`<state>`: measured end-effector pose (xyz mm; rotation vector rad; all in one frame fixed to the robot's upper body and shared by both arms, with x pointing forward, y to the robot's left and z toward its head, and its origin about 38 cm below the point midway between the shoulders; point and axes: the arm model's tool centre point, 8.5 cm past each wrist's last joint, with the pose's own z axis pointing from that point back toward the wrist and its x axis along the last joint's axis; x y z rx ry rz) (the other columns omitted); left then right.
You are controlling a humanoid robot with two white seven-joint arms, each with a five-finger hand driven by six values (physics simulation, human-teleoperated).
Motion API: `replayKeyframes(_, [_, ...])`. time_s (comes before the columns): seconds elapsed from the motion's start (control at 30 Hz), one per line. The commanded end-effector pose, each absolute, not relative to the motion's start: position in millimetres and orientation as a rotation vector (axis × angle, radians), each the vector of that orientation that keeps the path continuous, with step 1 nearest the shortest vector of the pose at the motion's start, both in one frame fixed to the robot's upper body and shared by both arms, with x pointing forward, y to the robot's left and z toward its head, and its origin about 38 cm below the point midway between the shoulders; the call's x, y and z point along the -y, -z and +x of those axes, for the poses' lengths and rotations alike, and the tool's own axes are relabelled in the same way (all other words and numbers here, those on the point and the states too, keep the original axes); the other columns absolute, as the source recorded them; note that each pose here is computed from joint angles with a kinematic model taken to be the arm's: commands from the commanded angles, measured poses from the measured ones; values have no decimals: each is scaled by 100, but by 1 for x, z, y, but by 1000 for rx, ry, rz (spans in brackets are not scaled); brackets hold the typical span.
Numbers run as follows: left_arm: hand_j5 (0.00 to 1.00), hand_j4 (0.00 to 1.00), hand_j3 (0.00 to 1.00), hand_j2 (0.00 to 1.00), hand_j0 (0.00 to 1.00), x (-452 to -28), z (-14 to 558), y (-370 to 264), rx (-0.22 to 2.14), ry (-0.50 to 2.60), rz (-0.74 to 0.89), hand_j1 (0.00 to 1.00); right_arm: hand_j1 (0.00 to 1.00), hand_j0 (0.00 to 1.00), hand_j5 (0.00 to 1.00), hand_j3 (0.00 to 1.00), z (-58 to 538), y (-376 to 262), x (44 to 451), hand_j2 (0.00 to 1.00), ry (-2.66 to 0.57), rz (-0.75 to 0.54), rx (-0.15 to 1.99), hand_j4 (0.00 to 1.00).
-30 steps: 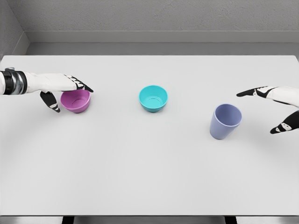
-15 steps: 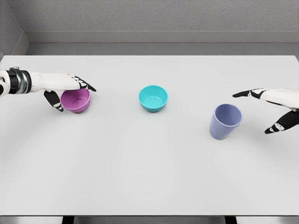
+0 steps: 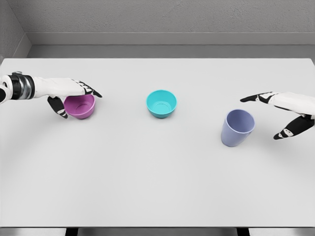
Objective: Stacking bowl and cup with both arms
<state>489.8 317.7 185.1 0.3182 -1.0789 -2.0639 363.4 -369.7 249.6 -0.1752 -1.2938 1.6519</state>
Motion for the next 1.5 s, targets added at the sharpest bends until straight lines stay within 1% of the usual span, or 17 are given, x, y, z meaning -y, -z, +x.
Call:
replayKeyframes(0.0, [100,100,100,100,100,-317,491,-184,1078,2059,318,100,100,100,100,100,364,-249,368,100,-1653,-174,1297,100])
replayKeyframes(0.5, [100,100,100,100,100,-315,491,-180,1077,2055,309,100,100,100,100,100,364,-250,361,100,-1672,-164,1328,100])
replayKeyframes(0.6, [92,92,92,92,92,-315,492,-181,1076,2056,313,92,100,100,100,100,364,-250,361,100,-1672,-164,1328,100])
replayKeyframes(0.7, [91,91,91,91,91,-315,492,-181,1075,2057,316,91,100,100,100,100,364,-250,361,100,-1672,-164,1328,100])
replayKeyframes(0.73, [88,88,88,88,88,-316,492,-181,1074,2059,318,88,100,100,100,100,364,-250,361,100,-1672,-164,1328,100])
replayKeyframes(1.0, [85,85,85,85,85,-315,492,-182,1076,2059,319,85,100,100,100,100,365,-250,360,100,-1668,-162,1334,100])
replayKeyframes(1.03, [83,83,83,83,83,-315,492,-182,1077,2060,319,83,100,100,100,100,365,-250,360,100,-1669,-163,1333,100])
replayKeyframes(1.47, [79,79,79,79,79,-308,495,-202,1137,2063,346,79,100,100,100,100,366,-252,357,100,-1669,-164,1347,100])
